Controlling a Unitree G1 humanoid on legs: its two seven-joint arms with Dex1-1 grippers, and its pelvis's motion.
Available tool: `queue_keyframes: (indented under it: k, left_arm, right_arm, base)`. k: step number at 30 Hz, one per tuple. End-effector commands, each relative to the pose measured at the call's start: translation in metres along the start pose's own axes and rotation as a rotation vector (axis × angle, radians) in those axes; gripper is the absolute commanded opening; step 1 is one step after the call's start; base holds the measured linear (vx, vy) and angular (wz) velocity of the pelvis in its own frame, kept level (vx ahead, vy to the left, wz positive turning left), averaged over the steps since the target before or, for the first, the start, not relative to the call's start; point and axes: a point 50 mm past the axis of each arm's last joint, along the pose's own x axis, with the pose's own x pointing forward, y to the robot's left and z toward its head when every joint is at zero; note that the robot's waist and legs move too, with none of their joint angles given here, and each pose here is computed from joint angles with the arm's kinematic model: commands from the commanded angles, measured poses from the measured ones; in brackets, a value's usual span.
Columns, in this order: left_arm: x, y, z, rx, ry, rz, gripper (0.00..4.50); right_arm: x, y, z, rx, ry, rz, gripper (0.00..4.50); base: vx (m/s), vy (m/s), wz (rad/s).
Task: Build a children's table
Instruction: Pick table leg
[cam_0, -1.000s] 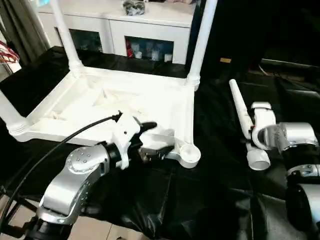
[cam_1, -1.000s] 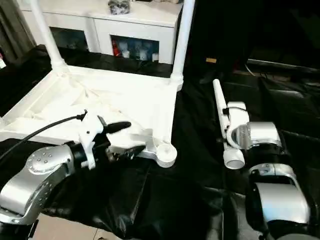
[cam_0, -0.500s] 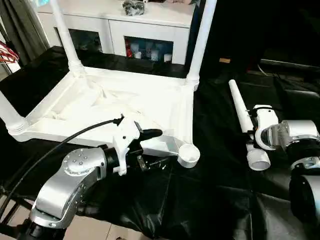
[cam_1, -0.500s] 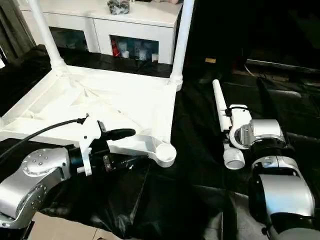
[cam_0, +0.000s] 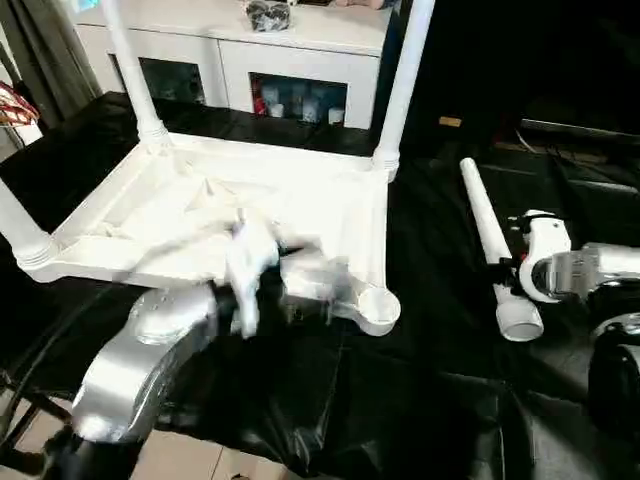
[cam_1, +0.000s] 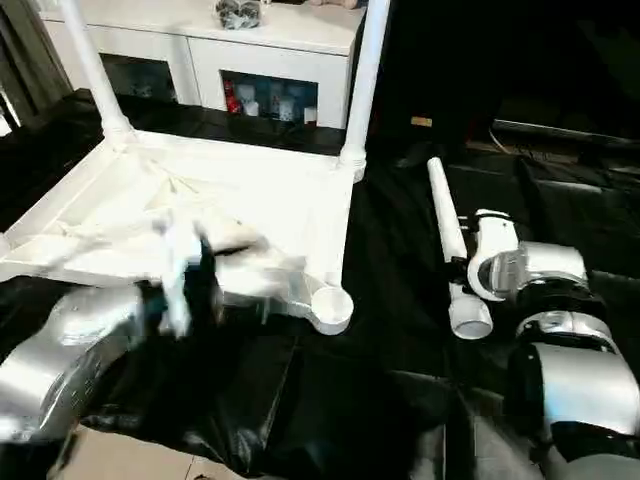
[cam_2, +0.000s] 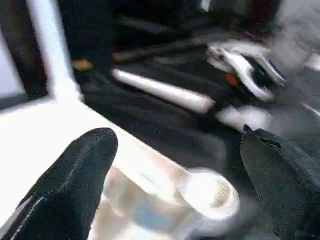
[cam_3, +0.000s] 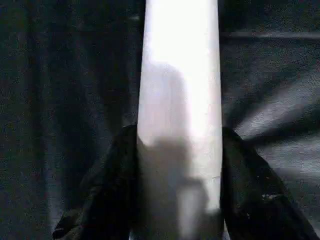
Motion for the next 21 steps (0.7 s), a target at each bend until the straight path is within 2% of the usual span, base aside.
queue_keyframes:
  k: [1,4,10,11,13,15,18,21]
  left_arm:
    - [0.002,0.007,0.003,-0.025,-0.028,0.055,4.5]
    - [0.009,0.009,0.008,-0.083,-0.077,0.074,4.5]
    - [0.028,0.013,0.02,-0.21,-0.158,0.105,4.5]
    - [0.034,0.013,0.024,-0.24,-0.174,0.103,4.5]
    - [0.046,0.01,0.034,-0.311,-0.208,0.061,4.5]
    - [0.053,0.008,0.04,-0.357,-0.224,0.028,4.5]
    - [0.062,0.0,0.05,-0.457,-0.23,-0.07,4.5]
    - [0.067,-0.005,0.056,-0.474,-0.243,-0.111,4.5]
  right_arm:
    - [-0.005,-0.003,0.002,0.048,-0.026,0.054,1.84]
    - [-0.013,-0.001,0.008,0.094,-0.075,0.148,1.84]
    - [-0.031,0.009,0.019,0.138,-0.242,0.343,1.84]
    - [-0.037,0.012,0.022,0.137,-0.323,0.414,1.84]
    - [-0.058,0.024,0.028,0.109,-0.565,0.618,1.84]
    - [-0.072,0.031,0.027,0.09,-0.67,0.743,1.84]
    - [-0.092,0.045,0.016,0.091,-0.702,0.983,1.84]
    - [-0.1,0.05,0.012,0.073,-0.722,1.046,1.84]
  base:
    - [0.0,0.0,0.0]
    - [0.0,0.0,0.0]
    - [0.0,0.0,0.0]
    - [0.0,0.0,0.0]
    - [0.0,0.0,0.0]
    - [0.0,0.0,0.0]
    - [0.0,0.0,0.0]
    - [0.0,0.0,0.0]
